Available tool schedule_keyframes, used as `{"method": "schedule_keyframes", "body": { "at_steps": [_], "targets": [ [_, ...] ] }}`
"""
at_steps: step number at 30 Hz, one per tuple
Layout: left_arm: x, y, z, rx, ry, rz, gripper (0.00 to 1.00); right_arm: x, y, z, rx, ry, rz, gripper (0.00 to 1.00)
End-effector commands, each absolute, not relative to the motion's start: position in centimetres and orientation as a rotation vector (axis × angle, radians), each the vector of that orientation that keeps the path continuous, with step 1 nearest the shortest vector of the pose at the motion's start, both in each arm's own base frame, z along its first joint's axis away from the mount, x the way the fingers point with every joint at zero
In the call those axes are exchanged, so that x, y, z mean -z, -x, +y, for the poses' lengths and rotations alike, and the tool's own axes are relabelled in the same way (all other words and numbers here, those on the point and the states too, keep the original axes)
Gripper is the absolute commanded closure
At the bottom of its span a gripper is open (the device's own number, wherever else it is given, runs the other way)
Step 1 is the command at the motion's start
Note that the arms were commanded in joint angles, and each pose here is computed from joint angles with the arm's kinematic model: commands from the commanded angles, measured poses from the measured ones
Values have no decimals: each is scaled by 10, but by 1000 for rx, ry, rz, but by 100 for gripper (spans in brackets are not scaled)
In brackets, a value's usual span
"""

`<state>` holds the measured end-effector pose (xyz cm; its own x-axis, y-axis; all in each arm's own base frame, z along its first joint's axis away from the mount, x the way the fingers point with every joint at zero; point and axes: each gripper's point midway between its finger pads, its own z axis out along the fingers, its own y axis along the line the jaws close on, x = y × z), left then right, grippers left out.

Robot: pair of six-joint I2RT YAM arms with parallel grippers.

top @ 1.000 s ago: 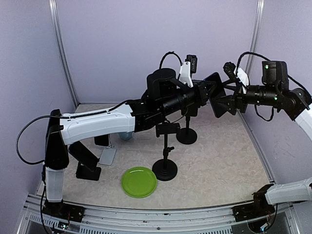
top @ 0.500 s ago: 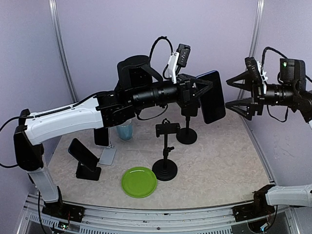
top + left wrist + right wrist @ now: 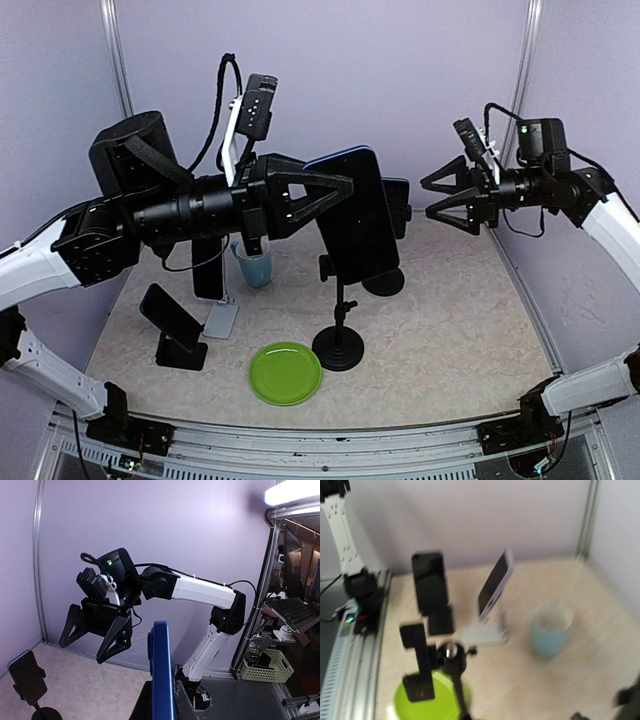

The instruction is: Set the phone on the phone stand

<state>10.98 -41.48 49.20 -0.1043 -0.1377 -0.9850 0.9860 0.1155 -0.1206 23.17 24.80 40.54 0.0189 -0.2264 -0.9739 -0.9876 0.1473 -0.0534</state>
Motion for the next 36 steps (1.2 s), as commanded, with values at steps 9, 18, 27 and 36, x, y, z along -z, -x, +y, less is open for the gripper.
{"method": "schedule_keyframes", "body": {
  "at_steps": [9, 18, 27, 36],
  "targets": [
    [-404, -82, -398, 1193, -1077, 1536, 100, -329, -211, 303, -1040, 1488, 1482, 34],
    [-406, -75, -393, 1197, -1059, 1522, 100, -312, -199, 323, -1183, 1507, 1515, 37],
    [-405, -77, -391, 1182, -1048, 1524, 100, -306, -205, 338, -1168, 1516, 1568, 42],
    [-398, -82, -390, 1161, -1026, 1550, 100, -312, -197, 345, -1185, 1530, 1550, 53]
  ]
}}
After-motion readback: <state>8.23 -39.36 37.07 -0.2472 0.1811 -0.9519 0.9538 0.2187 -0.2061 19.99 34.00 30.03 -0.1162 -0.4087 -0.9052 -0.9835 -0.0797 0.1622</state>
